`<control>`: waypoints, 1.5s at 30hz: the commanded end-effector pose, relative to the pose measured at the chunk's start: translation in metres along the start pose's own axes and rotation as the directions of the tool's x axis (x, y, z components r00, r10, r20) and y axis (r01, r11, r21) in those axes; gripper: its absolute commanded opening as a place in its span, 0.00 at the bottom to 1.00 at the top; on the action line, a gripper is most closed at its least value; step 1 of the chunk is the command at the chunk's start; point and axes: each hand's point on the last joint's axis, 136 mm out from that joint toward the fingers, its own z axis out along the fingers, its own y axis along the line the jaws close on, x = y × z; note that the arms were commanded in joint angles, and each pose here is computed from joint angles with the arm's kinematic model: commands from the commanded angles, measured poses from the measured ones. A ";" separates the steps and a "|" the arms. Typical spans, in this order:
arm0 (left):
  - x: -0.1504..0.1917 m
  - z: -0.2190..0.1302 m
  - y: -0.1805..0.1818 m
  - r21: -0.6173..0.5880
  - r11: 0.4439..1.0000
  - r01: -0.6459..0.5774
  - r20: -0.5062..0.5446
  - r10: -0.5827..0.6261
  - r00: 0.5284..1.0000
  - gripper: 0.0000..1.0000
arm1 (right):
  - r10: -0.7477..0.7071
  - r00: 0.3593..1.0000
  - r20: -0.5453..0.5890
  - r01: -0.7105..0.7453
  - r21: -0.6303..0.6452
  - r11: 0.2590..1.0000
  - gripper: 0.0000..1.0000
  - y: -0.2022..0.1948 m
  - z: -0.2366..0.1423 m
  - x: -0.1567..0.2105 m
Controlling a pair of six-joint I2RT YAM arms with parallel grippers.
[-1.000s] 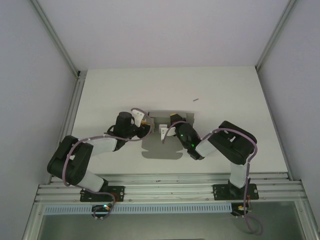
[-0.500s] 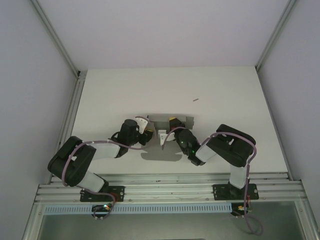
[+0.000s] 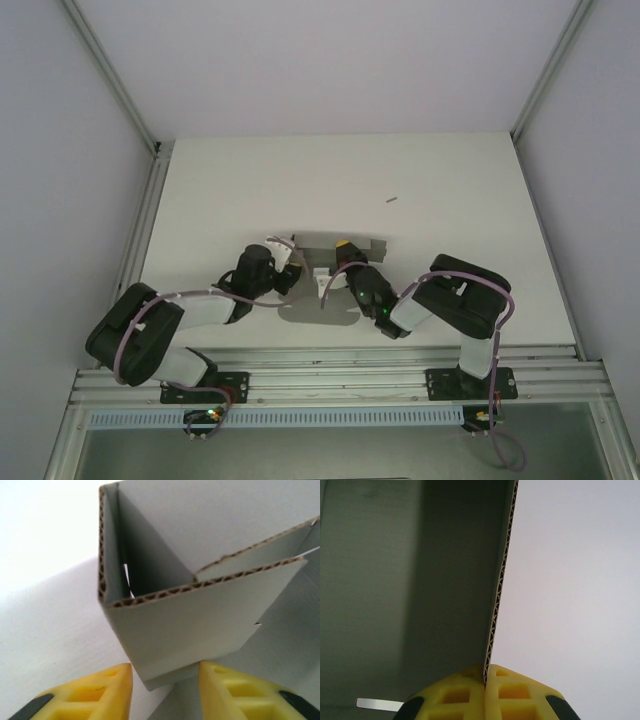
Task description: Assemble paper box
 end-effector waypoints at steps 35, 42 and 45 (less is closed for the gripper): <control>-0.031 0.023 0.028 -0.381 0.925 -0.007 0.068 0.035 0.997 0.07 | -0.013 1.000 0.009 0.014 -0.095 0.995 0.00 0.035 0.002 -0.008; -0.049 0.020 -0.006 -0.134 0.991 0.017 0.172 0.006 0.985 0.38 | 0.016 1.000 0.001 -0.016 -0.113 0.993 0.00 0.036 0.005 -0.003; -0.053 0.013 0.001 -0.057 0.996 0.066 0.189 -0.055 0.981 0.47 | 0.032 0.999 -0.005 -0.033 -0.123 0.992 0.00 0.033 0.007 0.001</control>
